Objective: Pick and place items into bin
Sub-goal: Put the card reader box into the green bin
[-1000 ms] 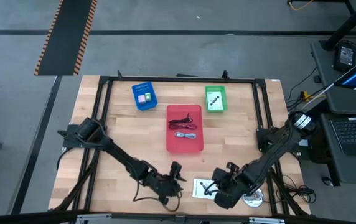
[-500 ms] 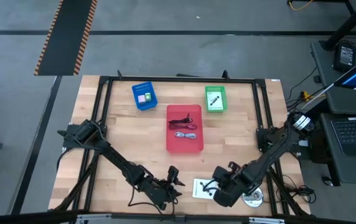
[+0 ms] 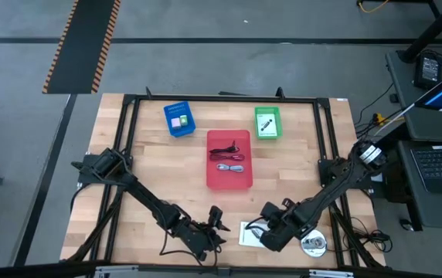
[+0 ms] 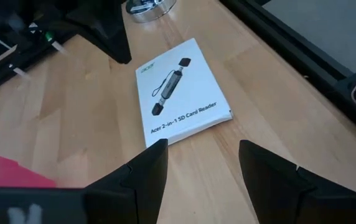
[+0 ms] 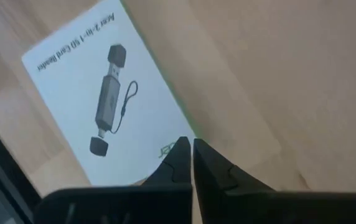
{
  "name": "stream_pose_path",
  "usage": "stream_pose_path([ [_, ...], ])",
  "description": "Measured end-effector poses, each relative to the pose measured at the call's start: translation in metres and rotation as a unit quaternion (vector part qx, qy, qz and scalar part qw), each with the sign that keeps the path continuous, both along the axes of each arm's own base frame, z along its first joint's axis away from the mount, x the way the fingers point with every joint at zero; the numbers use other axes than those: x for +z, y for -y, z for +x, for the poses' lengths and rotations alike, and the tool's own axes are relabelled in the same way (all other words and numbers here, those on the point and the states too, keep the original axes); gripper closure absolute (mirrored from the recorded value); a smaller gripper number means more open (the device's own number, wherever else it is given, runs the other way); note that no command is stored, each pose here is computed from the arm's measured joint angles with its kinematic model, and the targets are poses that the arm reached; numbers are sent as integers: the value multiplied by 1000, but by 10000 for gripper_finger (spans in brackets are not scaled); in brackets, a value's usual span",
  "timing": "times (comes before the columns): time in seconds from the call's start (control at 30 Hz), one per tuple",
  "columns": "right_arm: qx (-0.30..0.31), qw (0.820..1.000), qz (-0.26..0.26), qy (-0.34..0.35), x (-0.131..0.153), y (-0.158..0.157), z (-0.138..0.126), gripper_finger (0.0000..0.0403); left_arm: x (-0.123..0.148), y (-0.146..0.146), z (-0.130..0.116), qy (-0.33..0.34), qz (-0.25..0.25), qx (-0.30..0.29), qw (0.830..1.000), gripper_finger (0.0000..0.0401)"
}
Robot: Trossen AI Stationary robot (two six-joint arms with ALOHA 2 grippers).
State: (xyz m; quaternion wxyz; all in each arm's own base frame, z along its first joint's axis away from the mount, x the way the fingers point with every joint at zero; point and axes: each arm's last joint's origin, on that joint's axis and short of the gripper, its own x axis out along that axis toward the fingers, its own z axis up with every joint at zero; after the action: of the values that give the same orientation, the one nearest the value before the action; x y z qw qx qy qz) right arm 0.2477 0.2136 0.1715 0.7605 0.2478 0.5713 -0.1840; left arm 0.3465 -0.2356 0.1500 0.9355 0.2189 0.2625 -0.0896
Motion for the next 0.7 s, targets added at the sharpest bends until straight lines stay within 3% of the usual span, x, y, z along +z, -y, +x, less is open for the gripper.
stream_pose_path([
  [0.7, -6, 1000, 12, -11, -9, -4, 3, 403, 0, 0, 0, 0, 0, -1, 1000, 211],
])
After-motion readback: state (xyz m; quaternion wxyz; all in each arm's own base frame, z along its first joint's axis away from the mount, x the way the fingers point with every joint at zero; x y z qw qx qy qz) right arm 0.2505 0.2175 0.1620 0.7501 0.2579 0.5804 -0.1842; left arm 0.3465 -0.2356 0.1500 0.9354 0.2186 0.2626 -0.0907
